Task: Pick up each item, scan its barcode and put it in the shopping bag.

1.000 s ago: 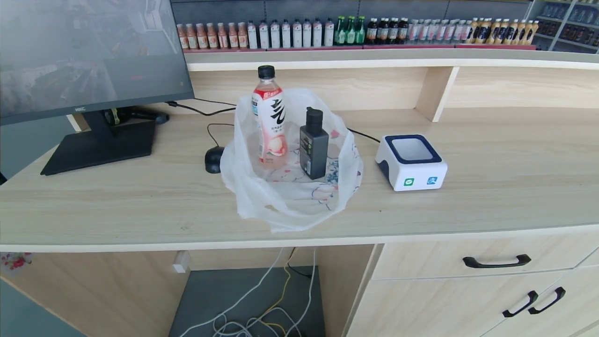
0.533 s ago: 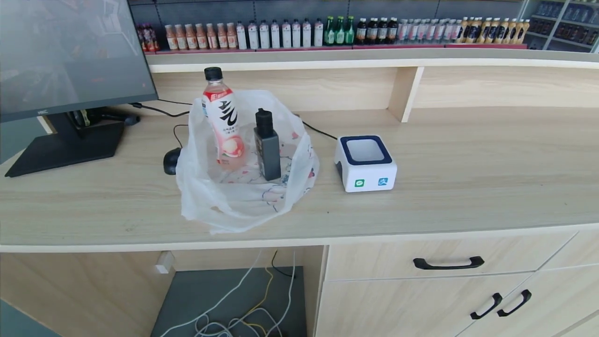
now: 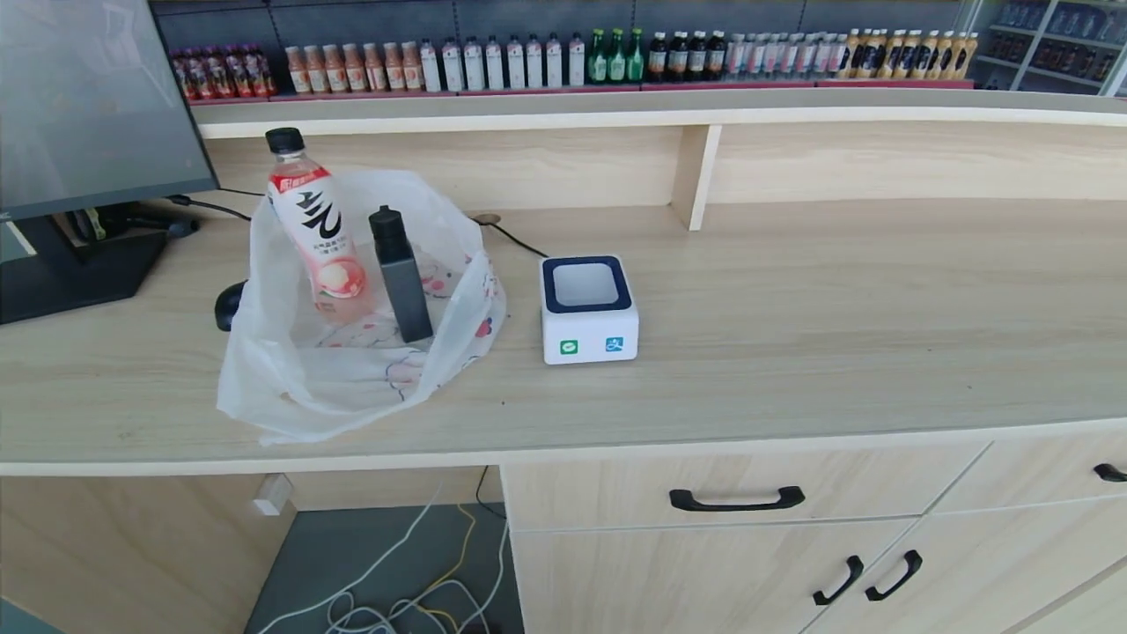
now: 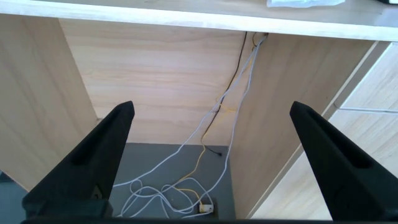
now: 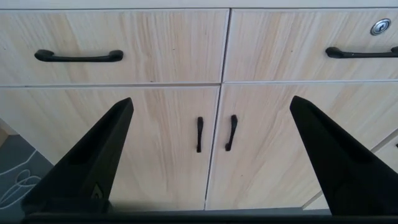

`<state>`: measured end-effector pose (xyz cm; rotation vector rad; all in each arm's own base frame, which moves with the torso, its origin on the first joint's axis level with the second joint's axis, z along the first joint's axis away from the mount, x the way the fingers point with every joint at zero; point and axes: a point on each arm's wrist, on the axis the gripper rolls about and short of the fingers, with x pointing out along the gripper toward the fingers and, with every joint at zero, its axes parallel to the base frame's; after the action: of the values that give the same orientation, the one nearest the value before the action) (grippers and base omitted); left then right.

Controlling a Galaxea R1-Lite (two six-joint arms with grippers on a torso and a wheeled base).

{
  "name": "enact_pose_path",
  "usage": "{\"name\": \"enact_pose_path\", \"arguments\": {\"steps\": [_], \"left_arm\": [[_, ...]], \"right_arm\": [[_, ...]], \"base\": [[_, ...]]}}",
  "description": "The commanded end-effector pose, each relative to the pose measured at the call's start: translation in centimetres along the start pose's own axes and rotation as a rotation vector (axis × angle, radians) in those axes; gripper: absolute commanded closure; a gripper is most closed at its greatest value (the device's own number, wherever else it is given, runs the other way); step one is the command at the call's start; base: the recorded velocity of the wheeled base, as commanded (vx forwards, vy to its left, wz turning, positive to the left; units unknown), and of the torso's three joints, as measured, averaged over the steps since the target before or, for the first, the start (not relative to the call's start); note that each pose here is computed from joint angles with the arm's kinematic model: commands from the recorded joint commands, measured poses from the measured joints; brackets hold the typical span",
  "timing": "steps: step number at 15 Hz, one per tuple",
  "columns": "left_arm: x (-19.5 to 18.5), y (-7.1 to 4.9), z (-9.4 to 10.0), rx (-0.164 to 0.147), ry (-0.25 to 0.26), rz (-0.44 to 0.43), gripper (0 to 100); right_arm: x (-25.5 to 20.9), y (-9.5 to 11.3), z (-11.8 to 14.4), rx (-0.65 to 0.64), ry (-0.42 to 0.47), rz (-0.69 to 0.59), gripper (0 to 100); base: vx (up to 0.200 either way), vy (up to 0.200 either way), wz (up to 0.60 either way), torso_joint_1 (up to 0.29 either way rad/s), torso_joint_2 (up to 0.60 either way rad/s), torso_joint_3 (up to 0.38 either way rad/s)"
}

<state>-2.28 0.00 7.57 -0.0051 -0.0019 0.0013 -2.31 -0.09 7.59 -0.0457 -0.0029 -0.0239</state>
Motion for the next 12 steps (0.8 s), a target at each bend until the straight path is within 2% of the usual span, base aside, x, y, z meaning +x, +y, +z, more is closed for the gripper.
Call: {"name": "enact_pose_path", "arguments": {"steps": [1,10,12], "left_arm": [[0.00,0.00,0.01,0.001,-0.001,0.000,0],[0.00,0.00,0.01,0.001,-0.001,0.000,0],[0.00,0.00,0.01,0.001,-0.001,0.000,0]], "right_arm": [[0.01,0.00,0.00,0.000,0.002,0.001,0],[0.01,0.00,0.00,0.001,0.002,0.001,0],[0.01,0.00,0.00,0.000,0.002,0.001,0]], "base": [[0.000,0.000,0.00,0.000,0.00,0.000],[0.000,0.000,0.00,0.000,0.00,0.000],[0.000,-0.200,0.00,-0.002,0.00,0.002]]}}
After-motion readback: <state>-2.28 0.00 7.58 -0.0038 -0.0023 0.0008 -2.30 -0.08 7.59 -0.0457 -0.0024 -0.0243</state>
